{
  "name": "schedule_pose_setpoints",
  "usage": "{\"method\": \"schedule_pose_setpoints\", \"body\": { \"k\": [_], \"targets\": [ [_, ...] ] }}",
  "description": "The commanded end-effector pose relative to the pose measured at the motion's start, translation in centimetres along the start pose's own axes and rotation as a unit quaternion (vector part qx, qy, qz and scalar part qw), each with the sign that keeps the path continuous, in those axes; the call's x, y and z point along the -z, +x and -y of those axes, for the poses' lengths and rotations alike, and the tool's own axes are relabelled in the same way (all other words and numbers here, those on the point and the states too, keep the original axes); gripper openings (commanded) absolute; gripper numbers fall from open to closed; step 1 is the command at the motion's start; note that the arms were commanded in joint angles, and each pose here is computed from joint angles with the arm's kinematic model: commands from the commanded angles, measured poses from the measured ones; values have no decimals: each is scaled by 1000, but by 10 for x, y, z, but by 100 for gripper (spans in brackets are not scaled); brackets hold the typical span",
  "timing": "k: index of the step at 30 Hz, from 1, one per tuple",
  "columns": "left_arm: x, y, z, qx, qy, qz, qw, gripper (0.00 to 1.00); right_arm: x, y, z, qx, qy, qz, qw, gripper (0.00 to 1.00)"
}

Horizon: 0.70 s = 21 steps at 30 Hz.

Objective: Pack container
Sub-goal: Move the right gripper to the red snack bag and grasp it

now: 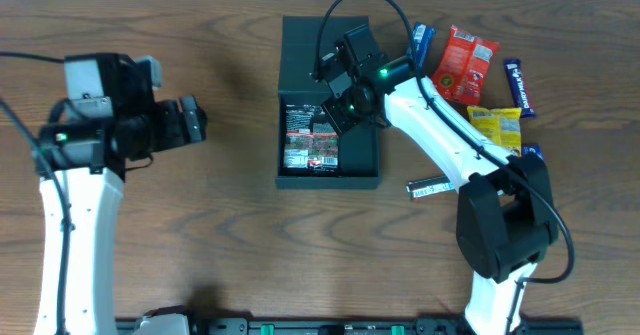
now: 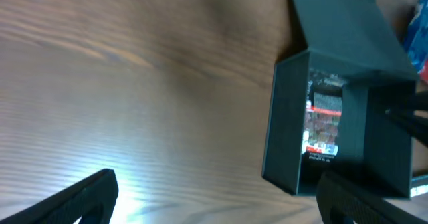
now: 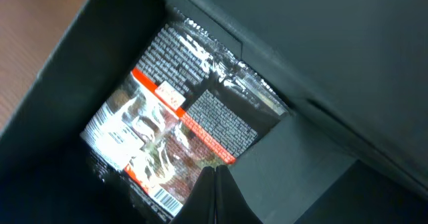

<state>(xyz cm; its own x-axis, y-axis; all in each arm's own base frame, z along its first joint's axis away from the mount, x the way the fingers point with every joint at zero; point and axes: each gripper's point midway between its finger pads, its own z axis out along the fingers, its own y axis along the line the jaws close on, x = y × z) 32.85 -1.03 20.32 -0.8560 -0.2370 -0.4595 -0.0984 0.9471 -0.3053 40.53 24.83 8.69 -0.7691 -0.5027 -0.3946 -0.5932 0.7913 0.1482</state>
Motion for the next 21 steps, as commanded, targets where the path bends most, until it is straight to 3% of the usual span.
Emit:
{"method": "schedule_pose_setpoints", "body": {
  "k": [1,7,14,17,21],
  "targets": [
    [-30,19,4,29,26,-39,998,100,21,-15,24,-55,36,31,997,1],
    [-80,37,21,32,51,-98,993,100,71,-18,119,-124,92,85,984,1],
    [-119,26,54,34,80,-83,993,95,99,13,249,-260,24,181,948,1],
    [-125,16,58,51,90,-68,992,95,95,37,290,-317,25,191,929,5],
    [-126,8,68,52,118,-57,990,95,75,59,309,-347,17,174,921,15]
  ]
}}
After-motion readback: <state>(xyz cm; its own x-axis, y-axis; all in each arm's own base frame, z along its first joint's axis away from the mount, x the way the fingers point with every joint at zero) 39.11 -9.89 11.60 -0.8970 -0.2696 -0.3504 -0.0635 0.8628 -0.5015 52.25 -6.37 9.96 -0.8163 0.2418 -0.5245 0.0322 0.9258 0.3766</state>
